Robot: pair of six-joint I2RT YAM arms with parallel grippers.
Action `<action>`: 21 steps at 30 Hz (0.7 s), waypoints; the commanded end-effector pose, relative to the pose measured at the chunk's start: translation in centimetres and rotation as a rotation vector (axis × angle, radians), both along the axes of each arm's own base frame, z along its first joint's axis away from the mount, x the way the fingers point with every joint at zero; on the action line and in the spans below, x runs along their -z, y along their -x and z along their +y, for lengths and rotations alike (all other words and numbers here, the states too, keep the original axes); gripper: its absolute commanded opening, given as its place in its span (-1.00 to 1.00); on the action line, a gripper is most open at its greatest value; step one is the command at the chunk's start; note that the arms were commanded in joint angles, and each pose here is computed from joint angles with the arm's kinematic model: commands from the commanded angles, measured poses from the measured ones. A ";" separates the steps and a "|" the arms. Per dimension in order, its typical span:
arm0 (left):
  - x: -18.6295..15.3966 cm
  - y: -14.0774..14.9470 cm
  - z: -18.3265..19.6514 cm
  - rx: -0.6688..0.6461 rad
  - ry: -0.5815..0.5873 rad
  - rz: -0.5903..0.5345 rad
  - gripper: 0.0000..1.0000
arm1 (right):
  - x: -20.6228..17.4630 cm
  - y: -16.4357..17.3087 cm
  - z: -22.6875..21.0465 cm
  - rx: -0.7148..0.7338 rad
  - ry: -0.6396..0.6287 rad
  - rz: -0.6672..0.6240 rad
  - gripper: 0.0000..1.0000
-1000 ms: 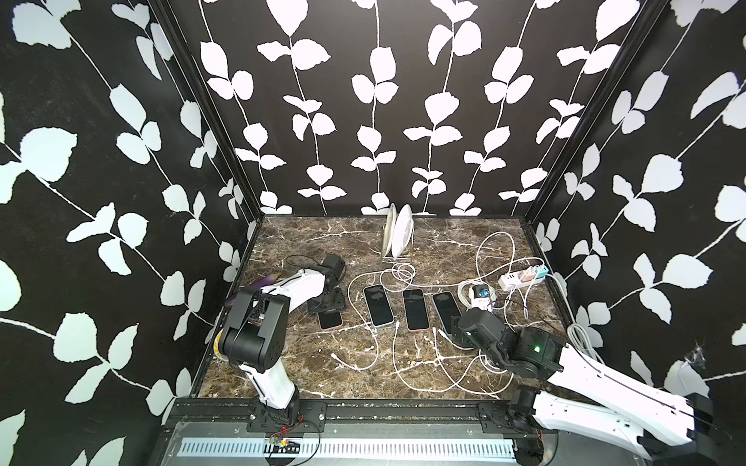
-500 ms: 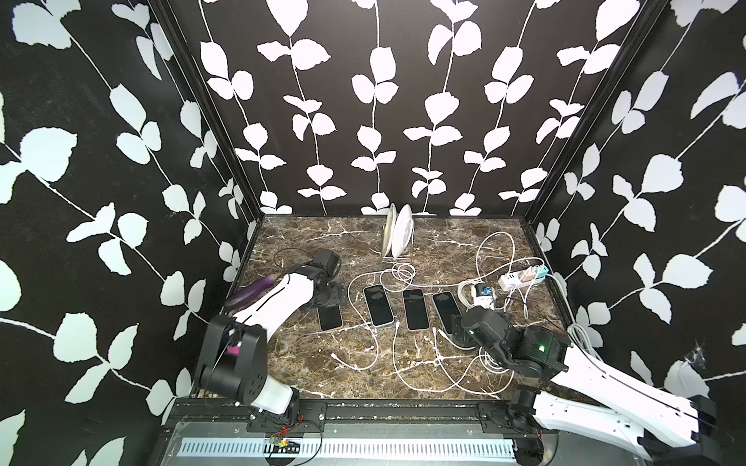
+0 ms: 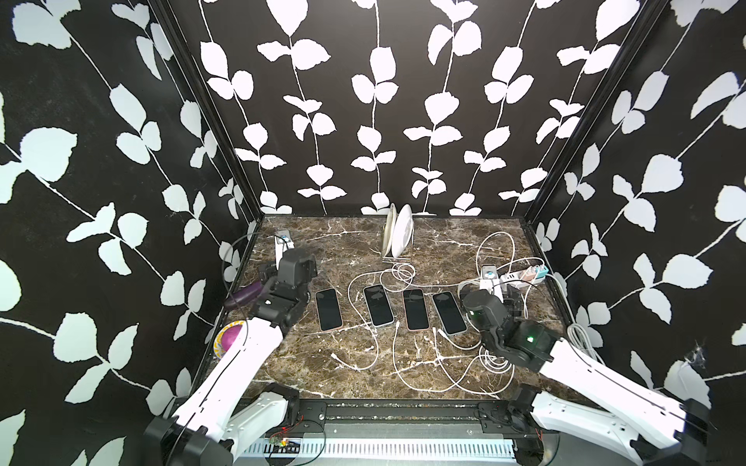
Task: Unplug the charging cable from the phone
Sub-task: Reset both arms
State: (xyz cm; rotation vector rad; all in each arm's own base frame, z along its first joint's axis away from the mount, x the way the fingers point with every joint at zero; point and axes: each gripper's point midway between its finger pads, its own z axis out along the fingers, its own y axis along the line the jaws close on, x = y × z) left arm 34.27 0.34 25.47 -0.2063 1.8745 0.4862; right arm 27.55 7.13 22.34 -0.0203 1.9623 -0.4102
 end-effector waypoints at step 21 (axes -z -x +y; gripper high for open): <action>8.4 -3.5 7.4 -0.048 0.078 -0.152 0.97 | 9.9 -8.4 -11.7 0.134 -0.127 -0.171 0.98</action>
